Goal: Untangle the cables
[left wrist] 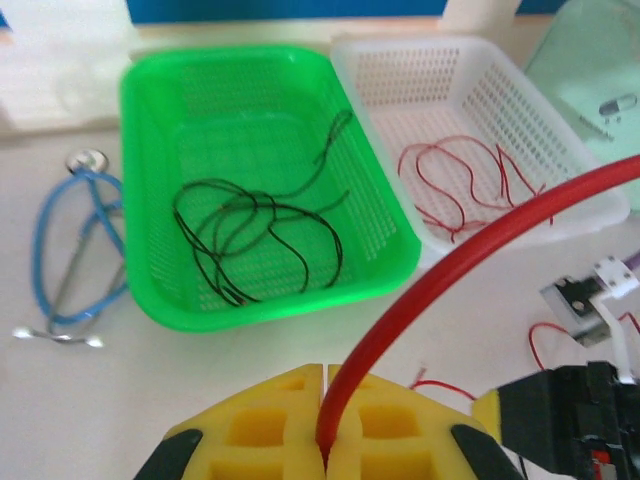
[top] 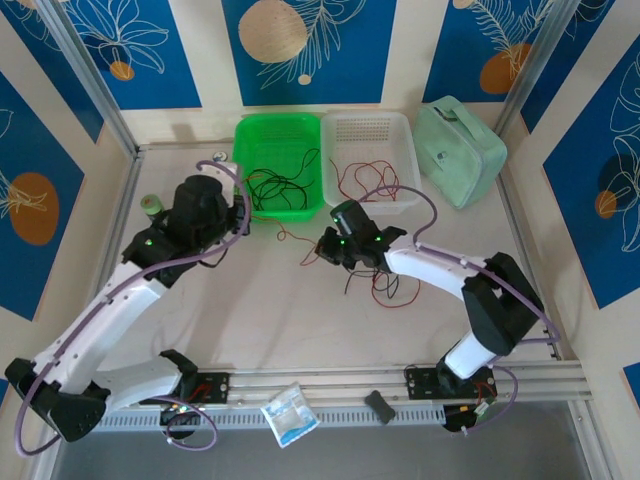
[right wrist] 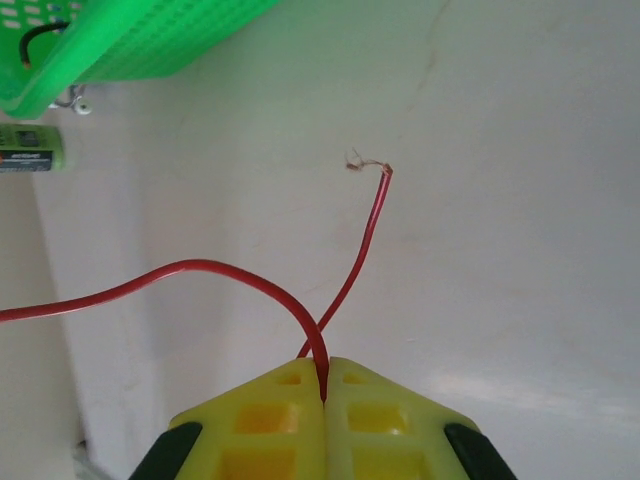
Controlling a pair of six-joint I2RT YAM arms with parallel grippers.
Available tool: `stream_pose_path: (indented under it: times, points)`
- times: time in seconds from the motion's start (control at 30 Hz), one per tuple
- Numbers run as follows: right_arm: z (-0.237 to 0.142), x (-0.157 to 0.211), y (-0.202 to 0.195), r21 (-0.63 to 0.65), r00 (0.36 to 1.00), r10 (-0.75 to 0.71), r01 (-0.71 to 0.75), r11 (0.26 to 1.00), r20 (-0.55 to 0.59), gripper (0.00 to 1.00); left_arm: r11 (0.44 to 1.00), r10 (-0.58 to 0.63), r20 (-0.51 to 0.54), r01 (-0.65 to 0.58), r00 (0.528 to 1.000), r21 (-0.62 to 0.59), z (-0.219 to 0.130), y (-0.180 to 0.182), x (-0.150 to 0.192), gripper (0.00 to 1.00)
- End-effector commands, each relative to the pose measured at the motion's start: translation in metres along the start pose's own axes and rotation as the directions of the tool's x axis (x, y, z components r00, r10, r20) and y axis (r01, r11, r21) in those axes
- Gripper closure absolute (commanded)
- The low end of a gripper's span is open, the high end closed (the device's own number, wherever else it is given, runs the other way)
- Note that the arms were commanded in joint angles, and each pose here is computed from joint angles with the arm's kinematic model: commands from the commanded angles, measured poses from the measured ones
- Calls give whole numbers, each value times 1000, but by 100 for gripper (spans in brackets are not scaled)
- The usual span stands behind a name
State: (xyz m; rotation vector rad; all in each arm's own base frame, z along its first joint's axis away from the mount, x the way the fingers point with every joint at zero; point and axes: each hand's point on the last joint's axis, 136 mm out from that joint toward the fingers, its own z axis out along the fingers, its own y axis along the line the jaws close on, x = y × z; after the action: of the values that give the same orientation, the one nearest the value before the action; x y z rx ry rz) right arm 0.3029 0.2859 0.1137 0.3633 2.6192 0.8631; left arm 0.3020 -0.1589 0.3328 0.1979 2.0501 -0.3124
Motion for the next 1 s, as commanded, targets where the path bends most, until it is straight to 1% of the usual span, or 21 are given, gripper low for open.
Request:
stream_pose_path:
  times: [0.0, 0.13, 0.3, 0.37, 0.43, 0.53, 0.67, 0.77, 0.83, 0.97]
  points:
    - [-18, -13, -38, 173, 984, -167, 153, 973, 68, 100, 996, 46, 42, -43, 998, -79, -31, 16, -20, 100]
    - [-35, -25, -52, 250, 955, -280, 249, 936, 95, 100, 992, 53, 72, -44, 996, -116, -44, 23, -29, 100]
    - [-61, -41, -46, 235, 920, -362, 323, 917, 147, 100, 990, 54, 76, -44, 996, -133, -41, 26, -29, 100]
    - [-81, -51, -37, 223, 892, -409, 367, 903, 191, 100, 990, 54, 72, -43, 996, -136, -37, 25, -28, 100]
    - [-104, -62, -27, 211, 857, -452, 407, 889, 250, 100, 993, 53, 67, -45, 996, -109, -29, 18, -30, 100]
    - [-140, -83, -11, 196, 795, -500, 460, 866, 344, 100, 999, 48, 66, -47, 997, -22, -14, -2, -36, 100]
    - [-174, -115, -2, 238, 712, -561, 510, 827, 422, 100, 995, 38, 99, -47, 994, 87, 10, -32, -56, 100]
    - [-180, -142, 1, 294, 654, -612, 538, 790, 445, 100, 988, 36, 137, -56, 990, 147, 29, -52, -76, 100]
    - [-178, -160, 2, 311, 629, -631, 551, 774, 454, 100, 983, 34, 160, -62, 987, 171, 41, -63, -87, 100]
    - [-156, -201, -3, 307, 636, -612, 533, 789, 469, 100, 978, 38, 191, -75, 981, 192, 72, -80, -98, 100]
